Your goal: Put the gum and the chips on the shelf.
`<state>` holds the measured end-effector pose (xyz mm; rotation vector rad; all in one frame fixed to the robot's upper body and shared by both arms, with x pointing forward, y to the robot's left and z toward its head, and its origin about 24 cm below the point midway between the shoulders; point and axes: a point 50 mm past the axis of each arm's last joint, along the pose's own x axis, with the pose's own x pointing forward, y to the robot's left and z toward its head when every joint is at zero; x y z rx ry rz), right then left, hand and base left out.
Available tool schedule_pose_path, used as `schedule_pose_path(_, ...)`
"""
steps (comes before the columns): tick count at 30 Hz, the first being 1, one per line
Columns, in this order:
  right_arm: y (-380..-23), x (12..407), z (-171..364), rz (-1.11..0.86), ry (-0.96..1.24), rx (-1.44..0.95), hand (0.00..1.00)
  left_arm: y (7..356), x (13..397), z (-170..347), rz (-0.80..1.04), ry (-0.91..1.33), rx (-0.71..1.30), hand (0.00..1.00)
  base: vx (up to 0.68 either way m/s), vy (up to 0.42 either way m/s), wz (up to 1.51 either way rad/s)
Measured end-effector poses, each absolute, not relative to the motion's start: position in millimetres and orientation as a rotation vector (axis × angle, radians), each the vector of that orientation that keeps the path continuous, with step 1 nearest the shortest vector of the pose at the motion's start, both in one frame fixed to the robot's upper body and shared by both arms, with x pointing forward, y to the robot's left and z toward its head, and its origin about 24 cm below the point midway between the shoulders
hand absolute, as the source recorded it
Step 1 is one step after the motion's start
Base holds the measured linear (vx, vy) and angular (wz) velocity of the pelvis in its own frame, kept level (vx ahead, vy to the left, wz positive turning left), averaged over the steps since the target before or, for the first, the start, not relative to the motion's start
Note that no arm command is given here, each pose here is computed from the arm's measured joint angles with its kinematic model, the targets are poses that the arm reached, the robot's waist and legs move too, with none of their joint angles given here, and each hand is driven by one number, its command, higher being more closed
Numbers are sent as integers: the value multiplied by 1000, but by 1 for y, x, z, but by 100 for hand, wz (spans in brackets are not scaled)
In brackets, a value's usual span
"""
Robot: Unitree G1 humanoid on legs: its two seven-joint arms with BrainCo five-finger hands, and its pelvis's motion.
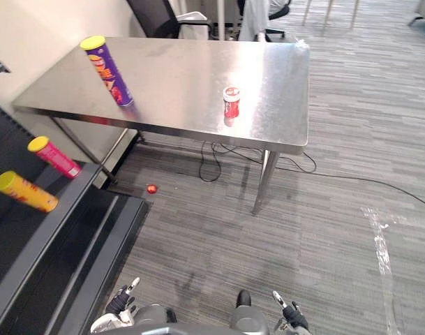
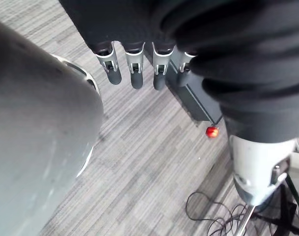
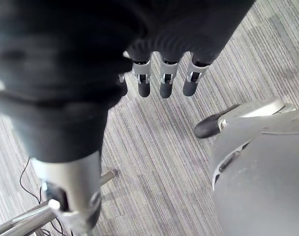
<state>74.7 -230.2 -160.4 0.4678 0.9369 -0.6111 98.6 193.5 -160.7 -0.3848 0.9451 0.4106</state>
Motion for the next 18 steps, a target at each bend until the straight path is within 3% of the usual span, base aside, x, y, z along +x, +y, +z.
schedule_pose_path(3,-238,62,-160,-626,962,436,0,181,91,-164,403,972,-420,0,192,414,-69)
schedule_pose_path(7,-220,56,-165,-592,997,466,0,197,84,-163,432,968,-387,0,277,370,-57)
schedule_pose_path(9,-215,60,-167,-614,992,506,0,194,82,-166,347,1023,-307,0,197,295,-71)
schedule_pose_path(18,-215,74,-166,-564,1008,459,0,196,88,-165,252,1049,-189,0,-21,-25,-60)
